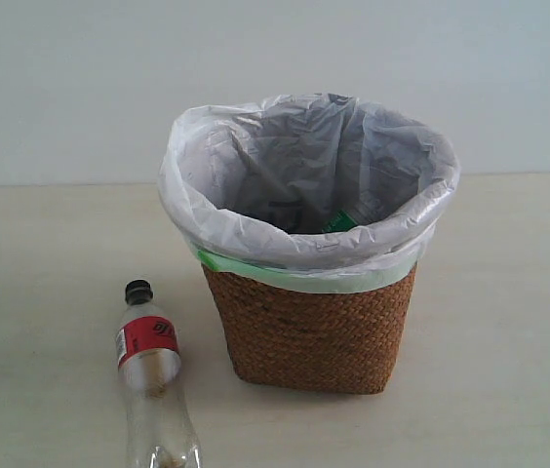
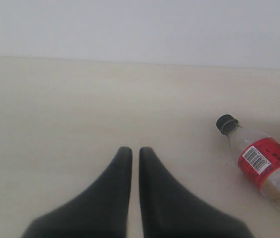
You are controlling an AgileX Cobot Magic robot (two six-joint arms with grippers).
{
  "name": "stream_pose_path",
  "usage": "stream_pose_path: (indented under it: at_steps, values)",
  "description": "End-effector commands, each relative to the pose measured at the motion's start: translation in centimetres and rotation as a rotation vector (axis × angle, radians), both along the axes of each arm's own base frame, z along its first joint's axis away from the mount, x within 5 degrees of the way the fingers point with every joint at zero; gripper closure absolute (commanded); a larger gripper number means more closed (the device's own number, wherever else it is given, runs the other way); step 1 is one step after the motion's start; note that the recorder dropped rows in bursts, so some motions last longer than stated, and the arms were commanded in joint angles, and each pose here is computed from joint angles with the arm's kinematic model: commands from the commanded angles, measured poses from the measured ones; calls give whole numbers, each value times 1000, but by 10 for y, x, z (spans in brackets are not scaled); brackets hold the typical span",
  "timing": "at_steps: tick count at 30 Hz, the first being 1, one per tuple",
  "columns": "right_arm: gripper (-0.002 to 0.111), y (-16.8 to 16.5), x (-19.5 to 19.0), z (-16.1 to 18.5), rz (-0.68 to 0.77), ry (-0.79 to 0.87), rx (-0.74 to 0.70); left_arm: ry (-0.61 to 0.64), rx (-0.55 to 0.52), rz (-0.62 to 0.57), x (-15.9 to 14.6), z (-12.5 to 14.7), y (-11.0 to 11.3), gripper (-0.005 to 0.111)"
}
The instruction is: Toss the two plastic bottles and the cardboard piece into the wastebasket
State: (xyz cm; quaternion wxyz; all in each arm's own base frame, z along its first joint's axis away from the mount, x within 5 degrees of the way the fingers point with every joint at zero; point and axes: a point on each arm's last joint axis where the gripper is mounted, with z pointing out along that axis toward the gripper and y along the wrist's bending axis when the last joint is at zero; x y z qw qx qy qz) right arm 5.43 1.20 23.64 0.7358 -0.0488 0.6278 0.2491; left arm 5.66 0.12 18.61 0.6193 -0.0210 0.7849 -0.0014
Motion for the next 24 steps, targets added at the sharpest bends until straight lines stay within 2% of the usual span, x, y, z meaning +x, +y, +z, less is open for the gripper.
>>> stream_pose_path:
  at_steps: [1,13,16,21,24]
  values:
    - [108,2,-3,-3,-39,-8,-81,-12,6,-6,0,0,0,102]
    - [108,-4,-2,-3,-176,-1,-98,-12,6,-6,0,0,0,102]
    - [108,-9,-1,-2,-220,-4,-66,-12,6,-6,0,0,0,102]
    - [108,-8,-1,-2,-205,9,-33,-12,6,-6,0,0,0,102]
    - [108,-6,-1,-4,-202,-4,-87,-12,6,-6,0,0,0,102]
